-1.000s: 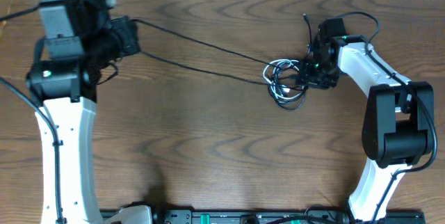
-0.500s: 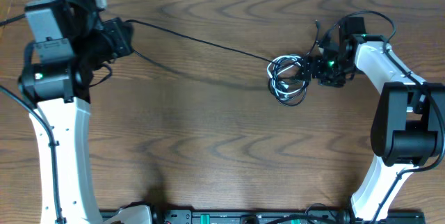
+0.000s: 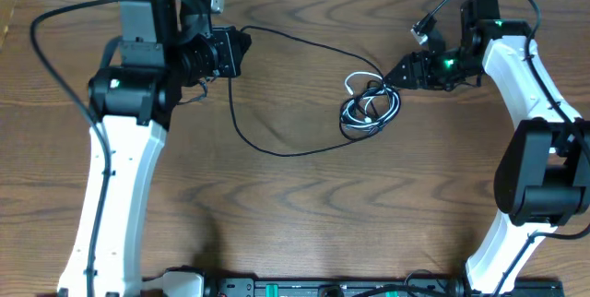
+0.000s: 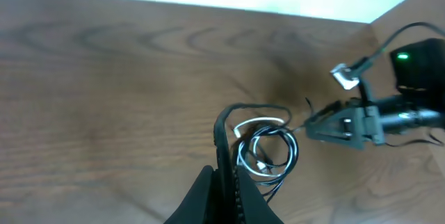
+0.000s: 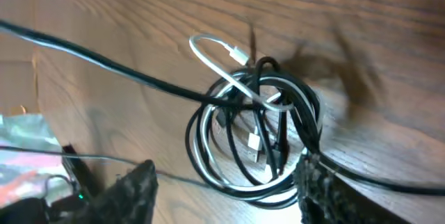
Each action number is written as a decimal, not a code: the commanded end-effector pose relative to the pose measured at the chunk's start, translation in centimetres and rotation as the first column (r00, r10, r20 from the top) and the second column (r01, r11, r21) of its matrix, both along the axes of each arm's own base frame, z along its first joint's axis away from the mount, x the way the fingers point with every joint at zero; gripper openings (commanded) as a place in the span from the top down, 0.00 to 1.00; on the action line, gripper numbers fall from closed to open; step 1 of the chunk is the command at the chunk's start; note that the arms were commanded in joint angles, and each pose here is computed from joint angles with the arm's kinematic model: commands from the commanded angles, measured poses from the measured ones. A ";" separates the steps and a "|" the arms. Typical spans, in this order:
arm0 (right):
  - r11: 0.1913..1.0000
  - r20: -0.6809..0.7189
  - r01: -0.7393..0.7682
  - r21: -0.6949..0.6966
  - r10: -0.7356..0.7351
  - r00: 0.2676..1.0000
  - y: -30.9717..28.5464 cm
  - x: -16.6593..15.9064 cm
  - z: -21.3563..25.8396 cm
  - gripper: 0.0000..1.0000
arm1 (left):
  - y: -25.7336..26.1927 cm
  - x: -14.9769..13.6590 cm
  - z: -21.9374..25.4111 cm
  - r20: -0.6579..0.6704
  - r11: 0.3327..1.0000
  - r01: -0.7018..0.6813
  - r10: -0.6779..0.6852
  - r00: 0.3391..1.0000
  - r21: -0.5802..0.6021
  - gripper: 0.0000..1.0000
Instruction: Untangle cables
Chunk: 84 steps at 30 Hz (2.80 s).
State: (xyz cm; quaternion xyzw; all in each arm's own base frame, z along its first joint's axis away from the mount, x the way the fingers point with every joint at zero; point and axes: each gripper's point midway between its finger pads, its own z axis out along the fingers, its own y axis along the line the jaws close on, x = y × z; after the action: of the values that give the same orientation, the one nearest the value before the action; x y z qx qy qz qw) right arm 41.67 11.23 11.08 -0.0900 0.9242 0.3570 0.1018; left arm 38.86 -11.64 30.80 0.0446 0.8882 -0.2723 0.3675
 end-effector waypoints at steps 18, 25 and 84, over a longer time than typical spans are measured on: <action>0.968 0.020 -0.077 -0.241 0.084 0.996 1.6 -0.9 -1.8 0.47 | 0.1 2.7 -6.5 -0.192 0.999 -0.035 0.038 0.981 0.017 0.93; 0.969 0.058 -0.070 -0.238 0.086 0.995 1.6 0.0 -0.9 0.45 | -0.5 2.1 -1.0 -0.030 0.999 -0.001 0.000 1.000 -0.036 0.92; 0.941 0.057 0.164 -0.297 -0.154 0.986 12.0 -0.3 -5.4 0.74 | -0.9 -0.4 8.2 0.205 0.987 0.006 0.027 0.978 -0.159 0.93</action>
State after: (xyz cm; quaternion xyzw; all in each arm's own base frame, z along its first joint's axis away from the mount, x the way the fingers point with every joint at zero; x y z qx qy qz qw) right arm 41.66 23.55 7.07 -0.0429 0.9637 0.2226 0.1407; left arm 38.43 -12.42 37.42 0.0304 0.8329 -0.3277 0.4448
